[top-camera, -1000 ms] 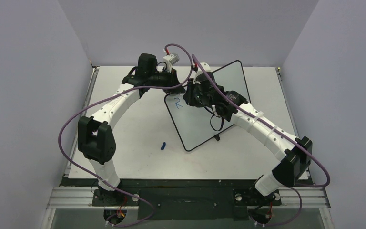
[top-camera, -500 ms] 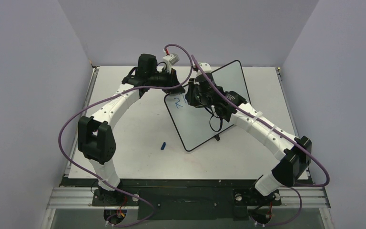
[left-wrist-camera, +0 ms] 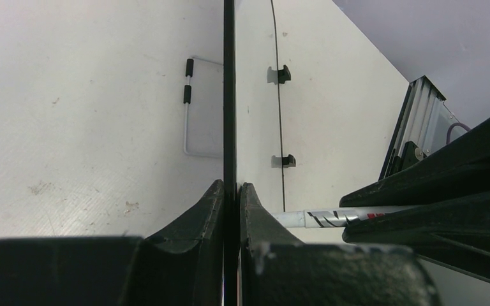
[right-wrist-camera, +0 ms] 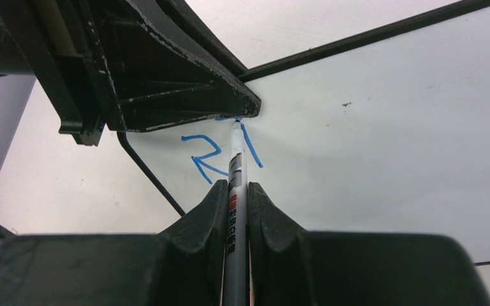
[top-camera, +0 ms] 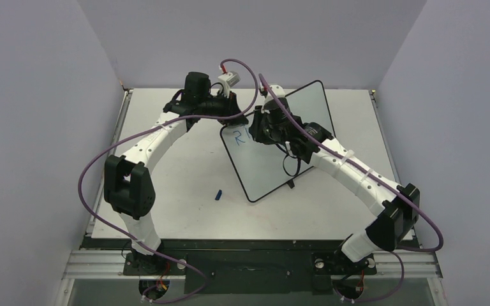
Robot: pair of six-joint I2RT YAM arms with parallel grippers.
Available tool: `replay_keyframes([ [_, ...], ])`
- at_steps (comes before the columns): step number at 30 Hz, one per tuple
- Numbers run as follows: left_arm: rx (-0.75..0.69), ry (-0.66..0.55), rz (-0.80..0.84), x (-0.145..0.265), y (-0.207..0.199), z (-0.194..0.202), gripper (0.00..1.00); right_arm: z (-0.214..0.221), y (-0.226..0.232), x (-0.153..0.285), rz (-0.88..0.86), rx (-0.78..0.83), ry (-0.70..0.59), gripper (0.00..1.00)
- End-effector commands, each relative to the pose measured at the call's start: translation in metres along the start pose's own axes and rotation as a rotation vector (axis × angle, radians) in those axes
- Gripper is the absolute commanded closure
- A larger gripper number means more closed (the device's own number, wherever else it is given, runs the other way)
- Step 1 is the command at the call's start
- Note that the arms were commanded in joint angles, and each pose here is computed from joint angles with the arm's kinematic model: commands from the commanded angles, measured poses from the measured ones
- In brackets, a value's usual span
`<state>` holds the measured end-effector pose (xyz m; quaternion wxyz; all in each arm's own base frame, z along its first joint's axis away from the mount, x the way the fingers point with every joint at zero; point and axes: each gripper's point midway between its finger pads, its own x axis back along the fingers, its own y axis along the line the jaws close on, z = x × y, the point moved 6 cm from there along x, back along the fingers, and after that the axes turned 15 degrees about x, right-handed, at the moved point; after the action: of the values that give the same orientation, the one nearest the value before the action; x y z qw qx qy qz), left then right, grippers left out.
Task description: Write a sentence on the whiteboard
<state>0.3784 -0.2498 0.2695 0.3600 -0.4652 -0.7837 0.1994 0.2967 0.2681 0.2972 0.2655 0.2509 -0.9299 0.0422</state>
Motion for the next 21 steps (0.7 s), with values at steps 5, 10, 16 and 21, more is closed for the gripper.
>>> replay_keyframes([
  [5, -0.163, -0.072, 0.055, 0.011, -0.029, -0.018, 1.00, -0.004, -0.008, 0.032, -0.016, -0.014, -0.068, 1.00],
  [10, -0.168, -0.076, 0.057, 0.013, -0.031, -0.019, 1.00, 0.011, -0.027, 0.031, 0.034, -0.024, -0.039, 1.00],
  [16, -0.166, -0.074, 0.058, 0.013, -0.031, -0.018, 1.00, 0.004, -0.034, 0.028, 0.055, -0.026, -0.051, 1.00],
  [21, -0.168, -0.073, 0.060, 0.013, -0.032, -0.018, 1.00, -0.008, -0.034, 0.024, 0.051, -0.027, -0.067, 1.00],
])
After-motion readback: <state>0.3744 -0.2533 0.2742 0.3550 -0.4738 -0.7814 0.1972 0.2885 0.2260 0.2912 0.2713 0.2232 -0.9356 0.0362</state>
